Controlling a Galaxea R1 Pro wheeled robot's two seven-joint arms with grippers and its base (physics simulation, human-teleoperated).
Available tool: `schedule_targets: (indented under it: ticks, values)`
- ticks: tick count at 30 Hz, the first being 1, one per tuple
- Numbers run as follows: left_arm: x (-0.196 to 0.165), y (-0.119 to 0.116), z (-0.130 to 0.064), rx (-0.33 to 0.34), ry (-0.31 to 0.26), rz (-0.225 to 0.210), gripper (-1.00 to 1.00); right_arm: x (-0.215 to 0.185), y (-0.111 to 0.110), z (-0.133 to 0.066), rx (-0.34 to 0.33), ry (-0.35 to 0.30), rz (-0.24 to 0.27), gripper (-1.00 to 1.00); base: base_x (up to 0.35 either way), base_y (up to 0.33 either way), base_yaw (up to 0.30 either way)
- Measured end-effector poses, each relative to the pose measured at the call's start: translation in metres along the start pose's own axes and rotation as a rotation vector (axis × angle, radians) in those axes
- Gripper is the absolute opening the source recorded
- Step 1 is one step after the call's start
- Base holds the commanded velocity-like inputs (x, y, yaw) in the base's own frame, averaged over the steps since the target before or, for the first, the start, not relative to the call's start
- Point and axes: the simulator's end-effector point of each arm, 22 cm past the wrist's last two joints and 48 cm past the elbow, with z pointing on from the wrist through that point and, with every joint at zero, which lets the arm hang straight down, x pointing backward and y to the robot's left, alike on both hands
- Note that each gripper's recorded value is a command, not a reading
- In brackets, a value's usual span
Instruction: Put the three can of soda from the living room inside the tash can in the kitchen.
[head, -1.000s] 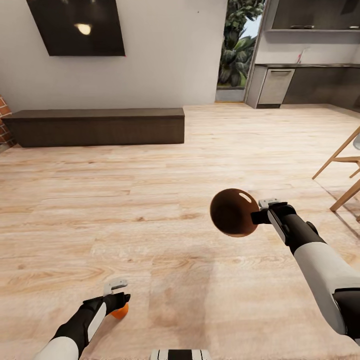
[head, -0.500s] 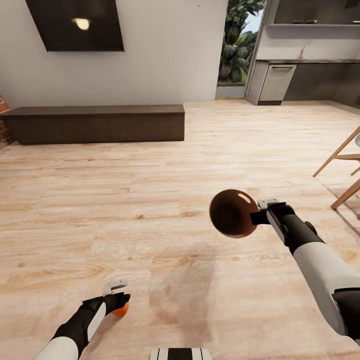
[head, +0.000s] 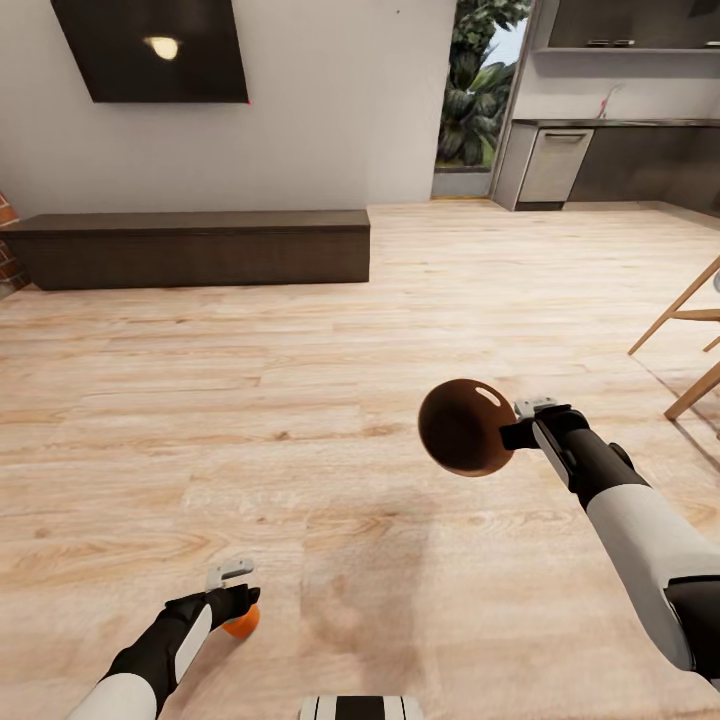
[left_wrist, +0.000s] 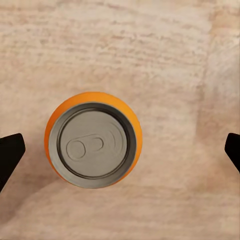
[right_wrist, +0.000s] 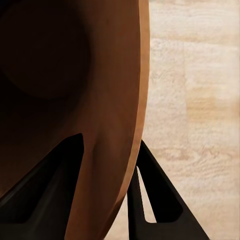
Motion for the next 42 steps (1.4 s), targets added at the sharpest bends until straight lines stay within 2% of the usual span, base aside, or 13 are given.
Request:
schedule_targets:
  ticks: [3, 9, 13, 18, 23, 26, 29, 36, 42]
  values:
    - [0.0, 0.0, 0.0, 0.0, 0.001, 0.0, 1.0, 0.0, 0.0, 0.0, 0.0, 0.0, 0.0, -1.0, 0.0, 0.0, 0.0]
    - [0.011, 0.002, 0.008, -0.005, 0.024, -0.002, 1.0, 0.012, 0.004, 0.014, -0.003, 0.025, -0.006, -1.0, 0.0, 0.0, 0.0]
    - [0.011, 0.003, 0.008, -0.005, 0.023, -0.002, 1.0, 0.011, 0.008, 0.014, -0.006, 0.024, -0.014, -1.0, 0.0, 0.0, 0.0]
    - [0.01, 0.003, 0.008, -0.005, 0.021, -0.002, 1.0, 0.007, 0.024, 0.013, -0.028, 0.019, -0.02, -1.0, 0.0, 0.0, 0.0]
    - [0.009, 0.002, 0.007, 0.0, 0.021, -0.003, 1.0, -0.015, 0.029, 0.007, -0.026, -0.01, -0.03, -1.0, 0.0, 0.0, 0.0]
    - [0.009, 0.002, 0.007, 0.002, 0.02, -0.004, 1.0, -0.016, 0.034, 0.005, -0.04, 0.01, -0.019, -1.0, 0.0, 0.0, 0.0]
    - [0.009, 0.003, 0.007, 0.002, 0.019, -0.007, 1.0, -0.017, 0.032, 0.002, -0.029, 0.032, -0.025, -1.0, 0.0, 0.0, 0.0]
    - [0.009, 0.003, 0.007, 0.002, 0.019, -0.008, 1.0, -0.034, 0.03, -0.004, -0.027, 0.014, -0.019, -1.0, 0.0, 0.0, 0.0]
    - [0.02, 0.006, 0.015, -0.002, 0.043, -0.008, 1.0, -0.025, 0.033, 0.009, -0.031, 0.035, -0.023, -1.0, 0.0, 0.0, 0.0]
